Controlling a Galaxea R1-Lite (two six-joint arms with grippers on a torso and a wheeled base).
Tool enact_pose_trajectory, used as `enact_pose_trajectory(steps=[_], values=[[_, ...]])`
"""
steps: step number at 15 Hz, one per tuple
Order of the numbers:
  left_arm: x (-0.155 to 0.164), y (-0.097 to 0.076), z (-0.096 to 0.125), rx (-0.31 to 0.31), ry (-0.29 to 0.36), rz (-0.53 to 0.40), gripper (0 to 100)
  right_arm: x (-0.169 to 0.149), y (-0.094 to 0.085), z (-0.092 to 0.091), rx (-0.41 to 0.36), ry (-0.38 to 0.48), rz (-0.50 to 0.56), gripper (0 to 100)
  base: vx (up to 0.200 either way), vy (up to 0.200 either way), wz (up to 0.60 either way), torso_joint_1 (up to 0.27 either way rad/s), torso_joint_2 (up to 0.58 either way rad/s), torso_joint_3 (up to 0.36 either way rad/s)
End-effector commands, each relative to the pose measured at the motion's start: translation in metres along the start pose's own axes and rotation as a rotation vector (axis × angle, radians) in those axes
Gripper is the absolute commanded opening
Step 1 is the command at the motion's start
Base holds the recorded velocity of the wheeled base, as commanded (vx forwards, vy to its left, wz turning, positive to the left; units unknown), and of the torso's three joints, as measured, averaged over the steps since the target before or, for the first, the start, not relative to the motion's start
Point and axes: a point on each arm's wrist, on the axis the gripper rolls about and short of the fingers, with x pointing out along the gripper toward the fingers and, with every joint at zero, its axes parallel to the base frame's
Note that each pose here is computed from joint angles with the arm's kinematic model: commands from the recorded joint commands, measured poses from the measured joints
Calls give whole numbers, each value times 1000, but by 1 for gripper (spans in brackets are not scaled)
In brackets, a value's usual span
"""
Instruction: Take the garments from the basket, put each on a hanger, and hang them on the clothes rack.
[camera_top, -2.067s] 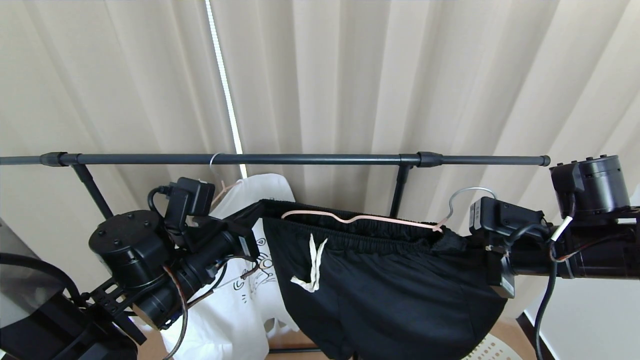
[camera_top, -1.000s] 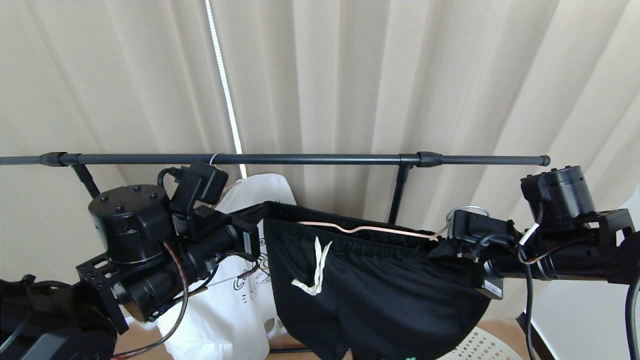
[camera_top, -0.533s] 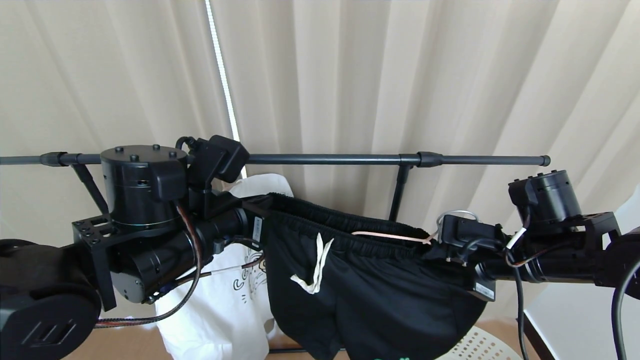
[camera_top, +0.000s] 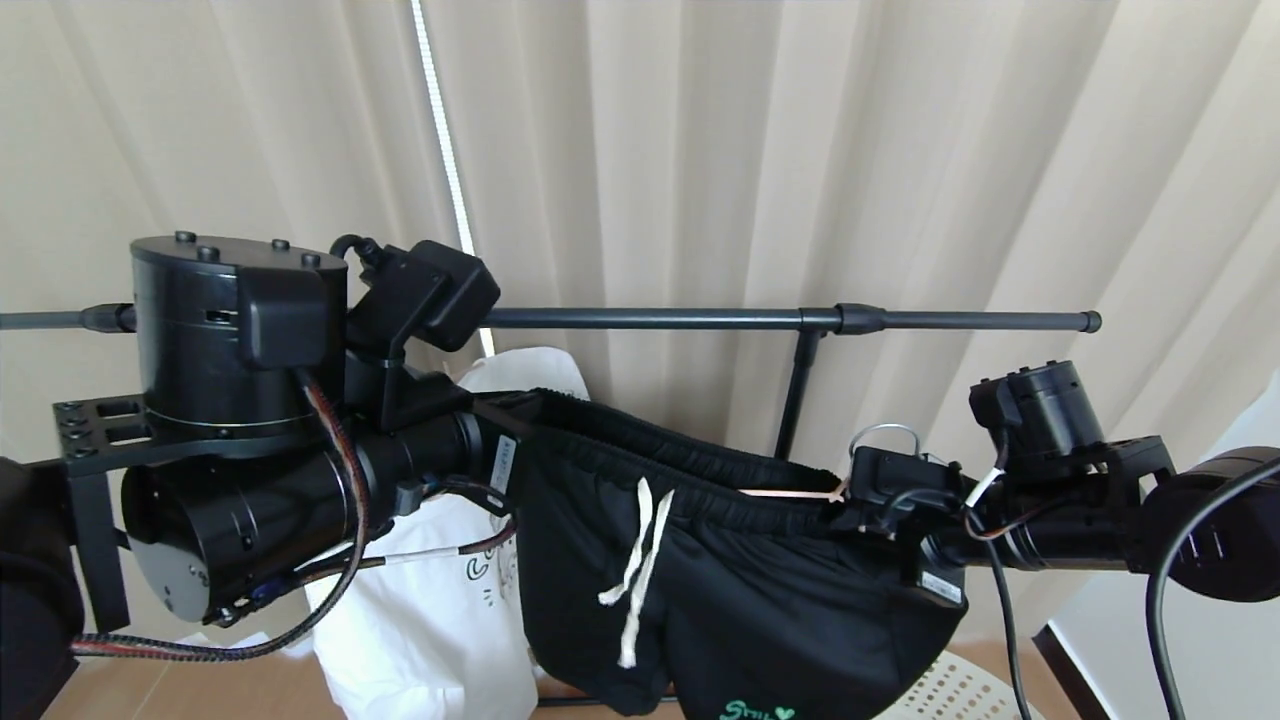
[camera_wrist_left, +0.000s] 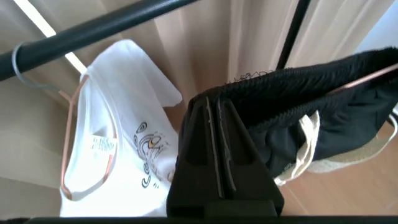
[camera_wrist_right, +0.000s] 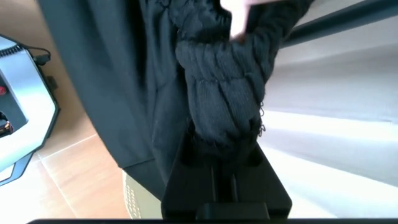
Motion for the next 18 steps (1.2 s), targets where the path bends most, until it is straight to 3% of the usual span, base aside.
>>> enact_pose_trajectory(steps=[1,8,18], values=[[-7,-13,5,18,-6,-43,0,5,1,4,-1,7,-1,0,0,0,0,0,0,0],[-6,-42,-2,66,55,-142,0,2,20,39,141,-43,-7,0,0,0,0,0,0,0],[-10,-75,-26,42,138,-250,0,-3,30,53,128,-201,-67,0,0,0,0,0,0,0]])
